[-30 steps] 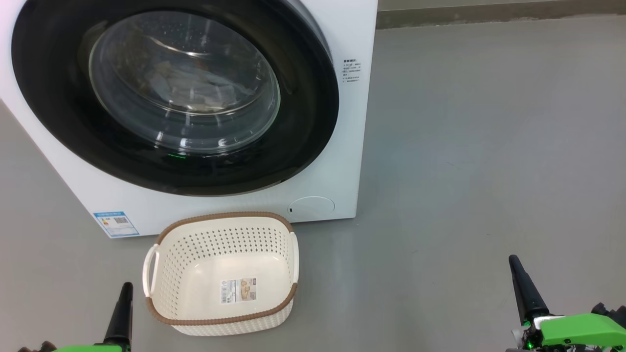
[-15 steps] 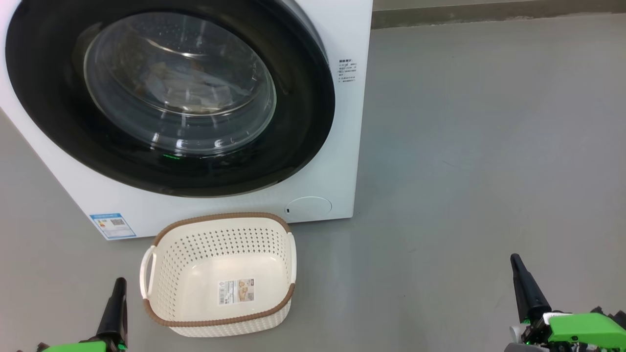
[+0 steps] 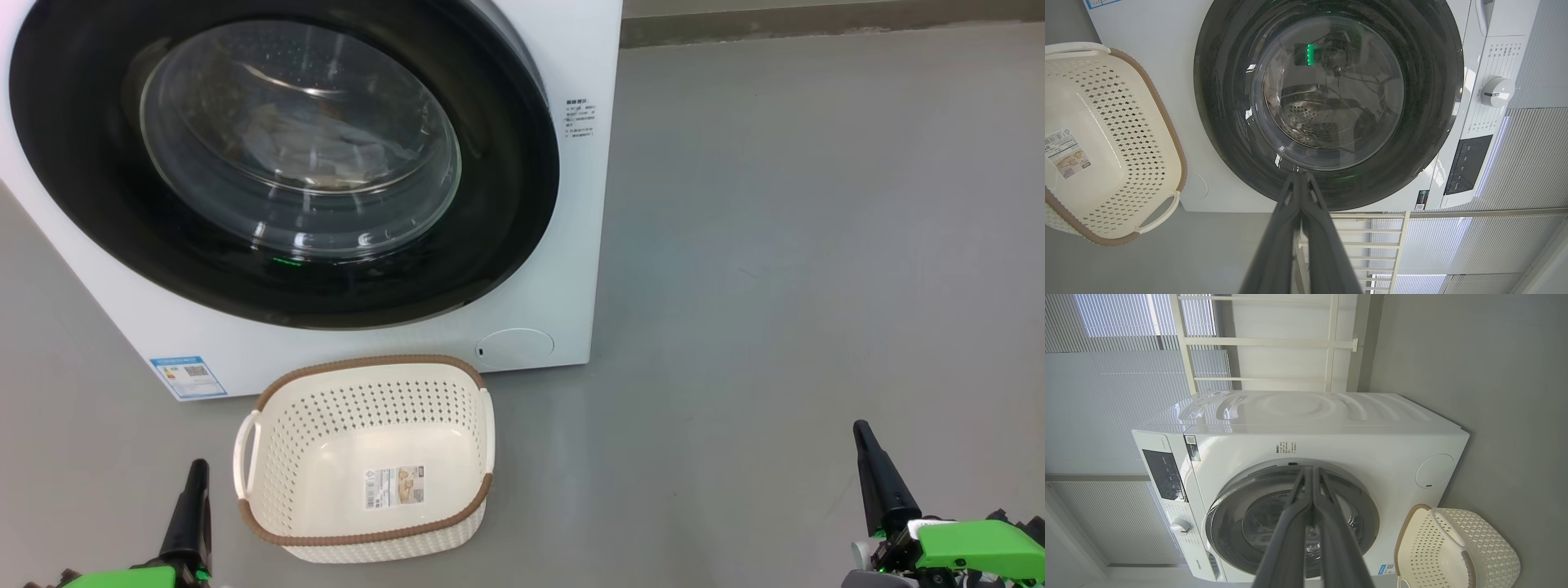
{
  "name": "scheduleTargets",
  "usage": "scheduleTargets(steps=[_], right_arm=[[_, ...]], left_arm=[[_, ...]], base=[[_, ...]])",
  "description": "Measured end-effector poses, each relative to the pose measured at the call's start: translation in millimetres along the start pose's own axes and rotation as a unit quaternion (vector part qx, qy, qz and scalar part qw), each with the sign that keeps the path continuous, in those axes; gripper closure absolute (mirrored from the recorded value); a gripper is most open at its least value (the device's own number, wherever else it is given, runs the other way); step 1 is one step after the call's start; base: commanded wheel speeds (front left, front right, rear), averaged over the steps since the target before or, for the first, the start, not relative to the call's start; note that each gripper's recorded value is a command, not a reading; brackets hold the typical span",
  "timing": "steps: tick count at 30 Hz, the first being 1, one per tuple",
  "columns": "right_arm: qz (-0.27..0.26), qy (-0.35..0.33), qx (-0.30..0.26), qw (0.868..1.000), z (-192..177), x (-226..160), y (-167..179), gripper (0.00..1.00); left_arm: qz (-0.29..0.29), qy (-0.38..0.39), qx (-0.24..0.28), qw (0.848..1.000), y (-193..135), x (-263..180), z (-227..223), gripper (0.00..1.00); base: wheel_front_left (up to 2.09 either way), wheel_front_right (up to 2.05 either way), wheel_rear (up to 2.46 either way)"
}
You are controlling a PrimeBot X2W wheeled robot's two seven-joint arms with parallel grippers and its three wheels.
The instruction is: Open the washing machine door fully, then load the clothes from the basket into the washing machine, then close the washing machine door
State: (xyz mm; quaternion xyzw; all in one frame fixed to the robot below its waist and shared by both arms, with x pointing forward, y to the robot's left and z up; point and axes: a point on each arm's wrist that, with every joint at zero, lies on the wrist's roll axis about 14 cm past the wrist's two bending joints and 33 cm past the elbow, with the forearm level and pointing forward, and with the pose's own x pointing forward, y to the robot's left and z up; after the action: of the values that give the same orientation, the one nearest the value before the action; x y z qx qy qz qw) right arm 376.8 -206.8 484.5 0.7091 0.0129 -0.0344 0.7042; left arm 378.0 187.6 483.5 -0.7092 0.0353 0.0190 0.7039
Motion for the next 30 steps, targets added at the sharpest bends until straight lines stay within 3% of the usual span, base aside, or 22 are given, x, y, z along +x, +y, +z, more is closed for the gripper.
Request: scheduleTargets(steps=[30], right_arm=[[0.000,0.001,0.001,1.000,0.1,0.0,0.1,1.00]], left_arm=[[0.000,0.002,-0.003,1.000,0.1,-0.1,-0.9,1.00]], base=[[0.00,0.00,0.00]])
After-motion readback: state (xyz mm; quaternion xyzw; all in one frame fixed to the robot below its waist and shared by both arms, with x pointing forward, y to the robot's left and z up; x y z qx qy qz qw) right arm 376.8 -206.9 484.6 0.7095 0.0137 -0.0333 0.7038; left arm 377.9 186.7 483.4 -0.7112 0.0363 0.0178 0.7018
